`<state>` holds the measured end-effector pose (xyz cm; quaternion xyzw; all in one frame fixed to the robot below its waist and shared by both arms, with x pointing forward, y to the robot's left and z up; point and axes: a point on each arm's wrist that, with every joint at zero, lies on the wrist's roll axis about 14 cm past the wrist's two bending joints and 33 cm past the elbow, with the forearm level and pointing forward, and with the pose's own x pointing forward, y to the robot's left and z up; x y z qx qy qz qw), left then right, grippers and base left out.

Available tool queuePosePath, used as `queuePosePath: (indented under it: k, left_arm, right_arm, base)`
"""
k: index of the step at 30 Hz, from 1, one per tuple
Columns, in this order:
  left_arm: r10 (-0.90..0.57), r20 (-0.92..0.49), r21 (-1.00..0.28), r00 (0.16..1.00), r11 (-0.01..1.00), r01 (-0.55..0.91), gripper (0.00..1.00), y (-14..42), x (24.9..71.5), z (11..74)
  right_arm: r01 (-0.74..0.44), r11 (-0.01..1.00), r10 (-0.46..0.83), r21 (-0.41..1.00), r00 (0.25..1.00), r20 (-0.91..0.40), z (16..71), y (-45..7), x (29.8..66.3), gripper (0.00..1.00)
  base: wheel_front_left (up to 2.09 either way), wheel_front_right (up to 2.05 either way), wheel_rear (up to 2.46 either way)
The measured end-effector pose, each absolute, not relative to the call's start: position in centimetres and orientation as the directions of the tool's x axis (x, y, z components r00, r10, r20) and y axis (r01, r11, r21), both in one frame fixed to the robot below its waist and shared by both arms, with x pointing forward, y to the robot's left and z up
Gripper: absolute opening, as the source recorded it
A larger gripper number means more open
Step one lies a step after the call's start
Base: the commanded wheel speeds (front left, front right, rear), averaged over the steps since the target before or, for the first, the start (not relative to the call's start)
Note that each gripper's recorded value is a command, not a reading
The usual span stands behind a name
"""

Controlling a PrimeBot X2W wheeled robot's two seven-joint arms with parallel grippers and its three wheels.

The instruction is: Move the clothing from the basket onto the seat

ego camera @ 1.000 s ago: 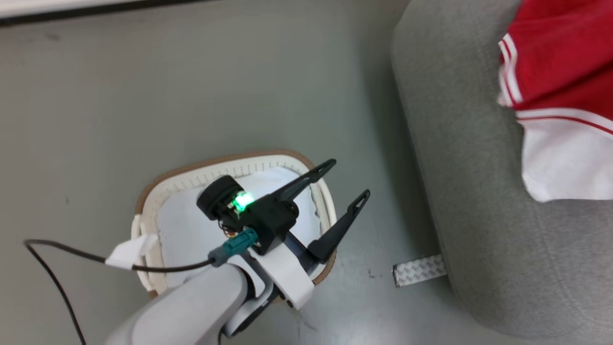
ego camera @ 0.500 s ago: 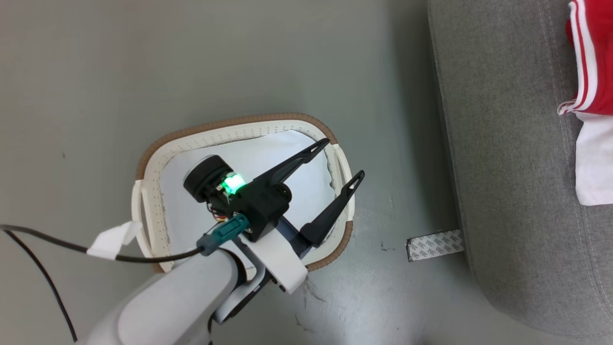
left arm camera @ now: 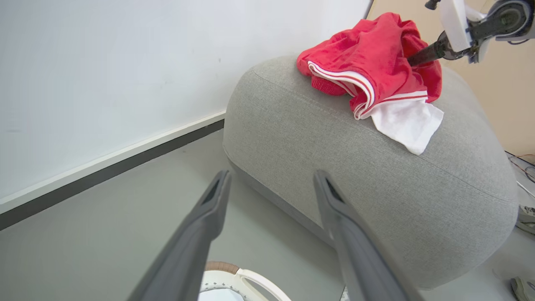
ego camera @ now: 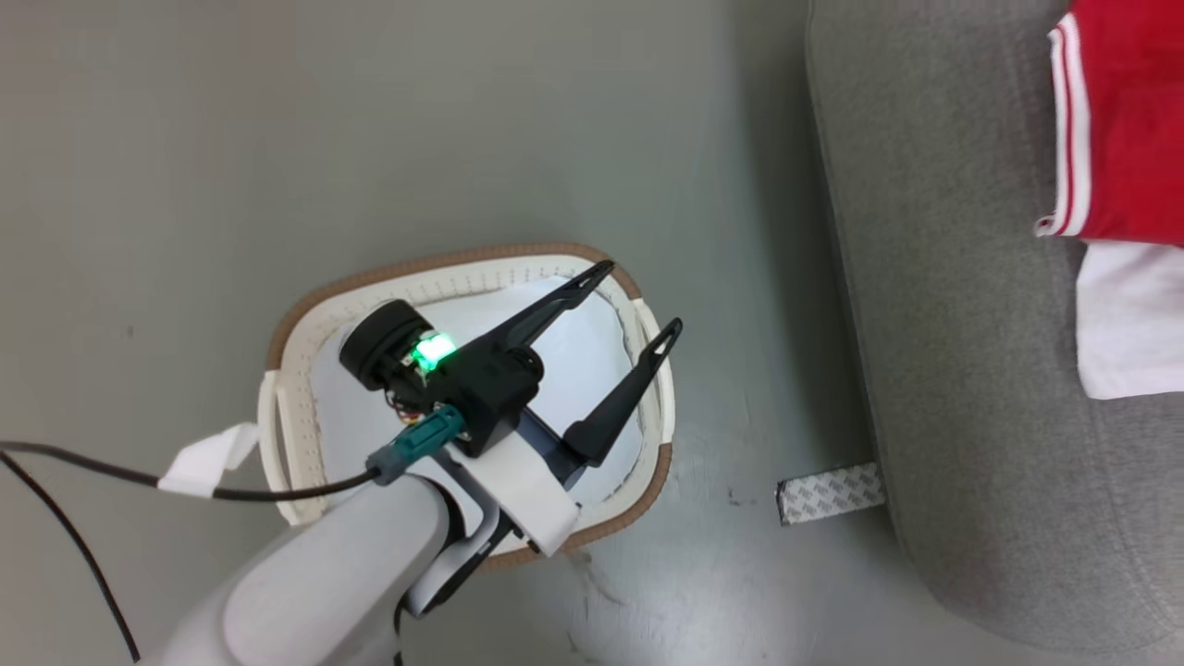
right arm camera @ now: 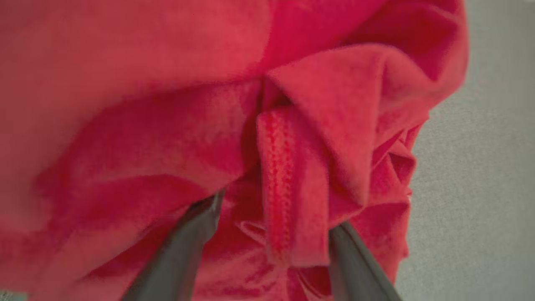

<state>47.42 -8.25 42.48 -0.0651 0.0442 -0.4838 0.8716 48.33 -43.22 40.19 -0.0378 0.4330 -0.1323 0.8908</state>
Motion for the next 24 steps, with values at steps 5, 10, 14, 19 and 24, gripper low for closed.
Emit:
queuePosePath:
  k: [5,10,14,19,24]
  left_arm:
    - [-0.825,0.016,-0.129,0.564,0.558,0.82,1.0,-7.7,47.3,44.8]
    - [-0.789,0.037,-0.109,0.614,0.607,0.787,1.0,-6.6,46.5,47.3]
    - [-0.746,0.07,-0.077,0.662,0.658,0.749,1.0,-5.4,46.0,49.9]
    - [-0.662,0.139,-0.047,0.736,0.738,0.673,1.0,-2.8,45.8,53.9]
    - [-0.572,0.176,-0.025,0.801,0.811,0.585,1.0,1.2,45.7,56.5]
  right_arm:
    - [0.195,0.967,-0.248,-0.164,0.566,-0.786,42.9,-43.2,46.1,1.0]
    - [0.162,0.974,-0.224,-0.156,0.626,-0.747,47.8,-42.7,44.9,1.0]
    - [0.1,0.982,-0.18,-0.159,0.751,-0.636,53.3,-41.1,45.1,1.0]
    - [0.033,0.991,-0.094,-0.132,0.867,-0.489,58.6,-38.4,44.5,1.0]
    - [-0.061,0.982,0.002,-0.177,0.949,-0.316,63.0,-34.9,43.9,1.0]
  base:
    - [0.0,0.0,0.0]
    - [0.0,0.0,0.0]
    - [0.0,0.0,0.0]
    - [0.0,0.0,0.0]
    - [0.0,0.0,0.0]
